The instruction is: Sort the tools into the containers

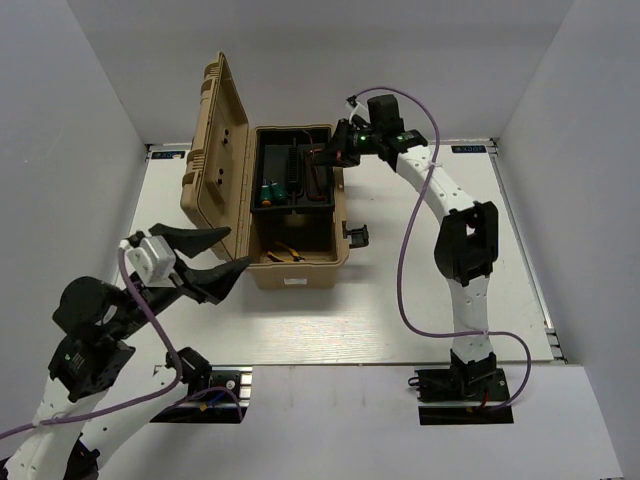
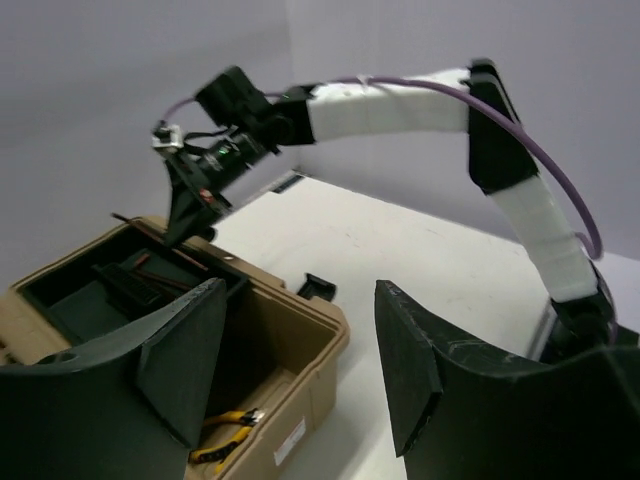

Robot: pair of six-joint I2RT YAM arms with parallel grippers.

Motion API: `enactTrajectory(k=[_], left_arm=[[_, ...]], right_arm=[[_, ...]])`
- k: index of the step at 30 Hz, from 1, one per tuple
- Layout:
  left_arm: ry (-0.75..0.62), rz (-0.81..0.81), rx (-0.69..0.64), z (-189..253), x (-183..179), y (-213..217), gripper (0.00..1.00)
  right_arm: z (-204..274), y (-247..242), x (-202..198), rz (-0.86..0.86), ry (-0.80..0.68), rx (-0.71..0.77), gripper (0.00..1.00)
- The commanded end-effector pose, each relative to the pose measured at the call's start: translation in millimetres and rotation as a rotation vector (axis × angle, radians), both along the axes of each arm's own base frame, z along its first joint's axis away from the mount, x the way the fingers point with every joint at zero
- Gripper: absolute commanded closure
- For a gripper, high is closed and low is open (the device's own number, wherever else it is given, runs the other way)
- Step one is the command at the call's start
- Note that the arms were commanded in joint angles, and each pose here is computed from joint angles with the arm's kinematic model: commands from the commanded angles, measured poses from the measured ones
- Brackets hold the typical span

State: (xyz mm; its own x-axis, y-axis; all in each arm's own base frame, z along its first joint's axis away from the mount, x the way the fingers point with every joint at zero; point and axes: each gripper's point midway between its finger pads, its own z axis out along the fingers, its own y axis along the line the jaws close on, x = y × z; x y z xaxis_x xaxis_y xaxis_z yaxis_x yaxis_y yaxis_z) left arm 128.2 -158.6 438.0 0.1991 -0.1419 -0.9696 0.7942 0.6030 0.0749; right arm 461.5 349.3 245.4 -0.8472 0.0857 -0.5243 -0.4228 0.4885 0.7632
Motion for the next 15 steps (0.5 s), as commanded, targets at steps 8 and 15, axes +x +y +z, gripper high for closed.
enactTrajectory(k=[8,15], left_arm=[[0.095,0.62,-0.252,9.4,26.1,121.3,0.27],[0.183,0.847,-0.264,1.2,56.2,142.2,0.24]], right_arm=[[-8.7,1.2,25.7,-0.157,-0.045,-0.051,0.89],[-20.1,-7.6,14.5,-0.129,-0.056,-0.1,0.59]])
